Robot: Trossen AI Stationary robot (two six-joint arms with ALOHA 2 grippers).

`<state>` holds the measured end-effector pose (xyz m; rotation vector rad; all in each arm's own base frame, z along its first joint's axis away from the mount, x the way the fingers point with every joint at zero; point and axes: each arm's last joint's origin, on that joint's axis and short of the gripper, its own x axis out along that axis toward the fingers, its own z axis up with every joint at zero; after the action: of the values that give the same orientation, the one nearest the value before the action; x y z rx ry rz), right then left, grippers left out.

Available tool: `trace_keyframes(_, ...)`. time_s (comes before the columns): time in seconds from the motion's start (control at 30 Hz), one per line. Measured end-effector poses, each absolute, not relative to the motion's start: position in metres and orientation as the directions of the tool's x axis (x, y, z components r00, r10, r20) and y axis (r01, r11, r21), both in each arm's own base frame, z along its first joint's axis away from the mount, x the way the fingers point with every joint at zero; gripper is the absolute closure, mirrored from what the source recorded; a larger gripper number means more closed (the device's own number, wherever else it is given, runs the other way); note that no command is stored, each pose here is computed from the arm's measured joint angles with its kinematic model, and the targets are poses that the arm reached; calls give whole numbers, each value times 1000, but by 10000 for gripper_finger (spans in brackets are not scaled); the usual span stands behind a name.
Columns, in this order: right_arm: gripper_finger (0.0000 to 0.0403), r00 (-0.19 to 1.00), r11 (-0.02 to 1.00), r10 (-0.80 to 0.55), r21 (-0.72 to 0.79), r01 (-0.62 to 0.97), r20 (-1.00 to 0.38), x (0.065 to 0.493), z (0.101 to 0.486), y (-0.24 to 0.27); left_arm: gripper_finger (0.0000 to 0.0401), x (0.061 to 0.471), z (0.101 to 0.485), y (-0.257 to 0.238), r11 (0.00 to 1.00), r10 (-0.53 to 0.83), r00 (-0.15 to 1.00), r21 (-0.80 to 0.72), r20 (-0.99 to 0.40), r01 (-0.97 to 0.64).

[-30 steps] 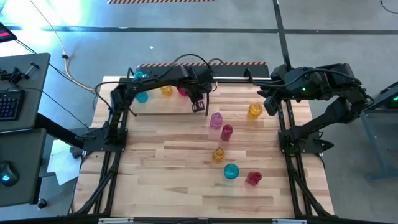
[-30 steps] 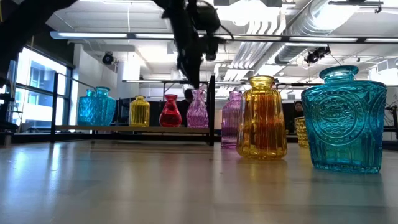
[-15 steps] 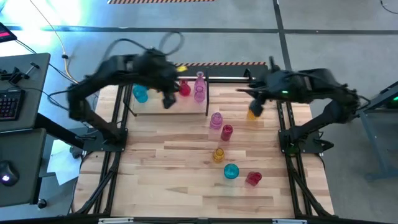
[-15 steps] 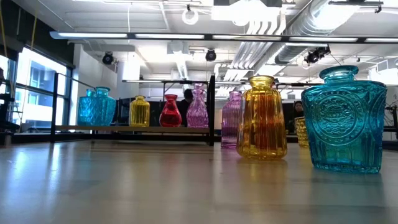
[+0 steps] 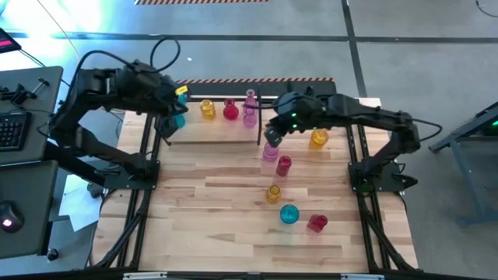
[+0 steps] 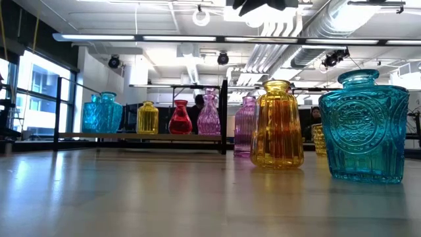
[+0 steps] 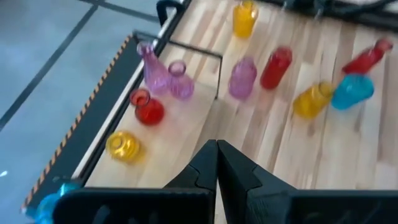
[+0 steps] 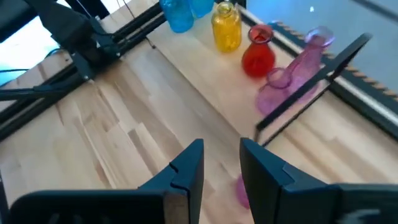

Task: Sort vases onto shelf
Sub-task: Put the purple vase on the shelf aligned with the other purple vase

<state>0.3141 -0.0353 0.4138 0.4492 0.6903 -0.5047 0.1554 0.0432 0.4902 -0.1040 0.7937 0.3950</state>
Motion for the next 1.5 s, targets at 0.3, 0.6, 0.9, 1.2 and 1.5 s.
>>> trace_keyframes(0.3,316,566,677,-85,369,637,-820,341,365,-32,401,144,481,40,945,291,580,133,-761,-299)
trace_keyframes(0.6,316,457,619,-86,312,720,-886,348,342,-48,401,146,445,41,952,263,469,149,-843,-266)
trace_keyframes(0.9,316,307,577,-77,209,790,-949,329,336,-73,401,160,409,43,966,208,499,98,-842,-237)
trace_keyframes(1.2,316,287,611,-25,212,763,-958,342,316,-89,401,179,418,45,954,243,688,39,-684,-298)
trace_keyframes(1.5,316,249,720,-34,149,678,-968,351,303,-87,401,149,440,35,958,266,795,54,-546,-283)
